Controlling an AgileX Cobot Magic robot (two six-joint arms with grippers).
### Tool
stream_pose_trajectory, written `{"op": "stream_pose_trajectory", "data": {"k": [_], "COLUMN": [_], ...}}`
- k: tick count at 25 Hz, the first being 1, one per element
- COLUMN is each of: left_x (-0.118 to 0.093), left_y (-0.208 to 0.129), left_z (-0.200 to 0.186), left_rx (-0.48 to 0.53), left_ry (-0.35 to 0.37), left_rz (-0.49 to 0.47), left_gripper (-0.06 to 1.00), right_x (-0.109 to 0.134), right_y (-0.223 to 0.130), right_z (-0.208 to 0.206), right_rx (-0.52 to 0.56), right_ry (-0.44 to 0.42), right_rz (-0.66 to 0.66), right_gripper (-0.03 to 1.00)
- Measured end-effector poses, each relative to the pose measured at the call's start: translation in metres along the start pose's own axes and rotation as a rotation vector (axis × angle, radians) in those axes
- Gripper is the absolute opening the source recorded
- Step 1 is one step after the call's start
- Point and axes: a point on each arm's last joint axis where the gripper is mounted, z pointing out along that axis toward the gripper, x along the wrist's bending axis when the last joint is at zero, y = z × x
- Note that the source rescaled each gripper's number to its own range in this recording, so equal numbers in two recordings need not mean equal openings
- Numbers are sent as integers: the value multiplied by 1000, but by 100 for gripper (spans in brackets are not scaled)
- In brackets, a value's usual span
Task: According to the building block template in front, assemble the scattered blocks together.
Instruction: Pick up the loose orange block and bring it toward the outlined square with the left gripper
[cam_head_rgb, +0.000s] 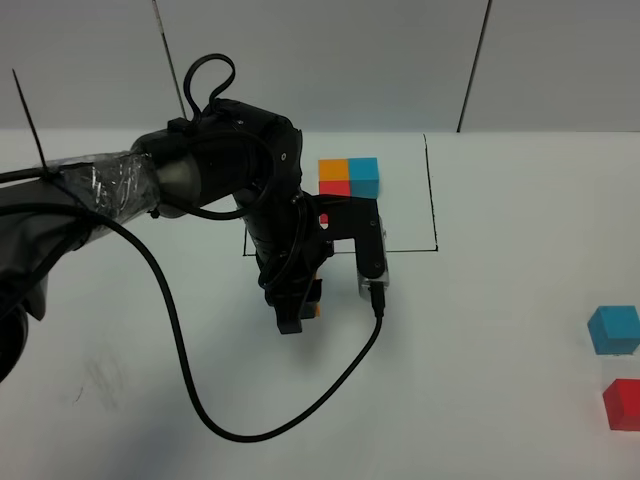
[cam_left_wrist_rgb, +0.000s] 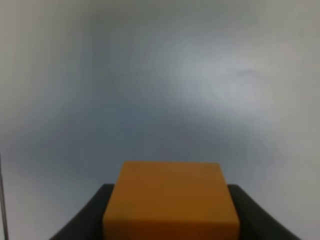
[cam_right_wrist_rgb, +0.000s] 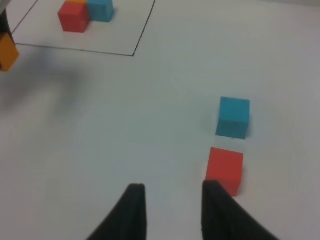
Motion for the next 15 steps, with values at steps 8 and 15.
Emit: {"op": "stream_pose_trajectory", "data": {"k": [8,15], "left_x": [-1,0], "left_y": [6,6], "left_z": [14,24], "left_rx": [9,16], "left_ry": [10,1], "left_rz": [37,46], "left_gripper": [0,0], "right_x": [0,0], "right_y": [0,0], "right_z": [0,0], "right_rx": [0,0], "right_ry": [0,0], "right_rz": [0,0], "right_gripper": [0,0]}}
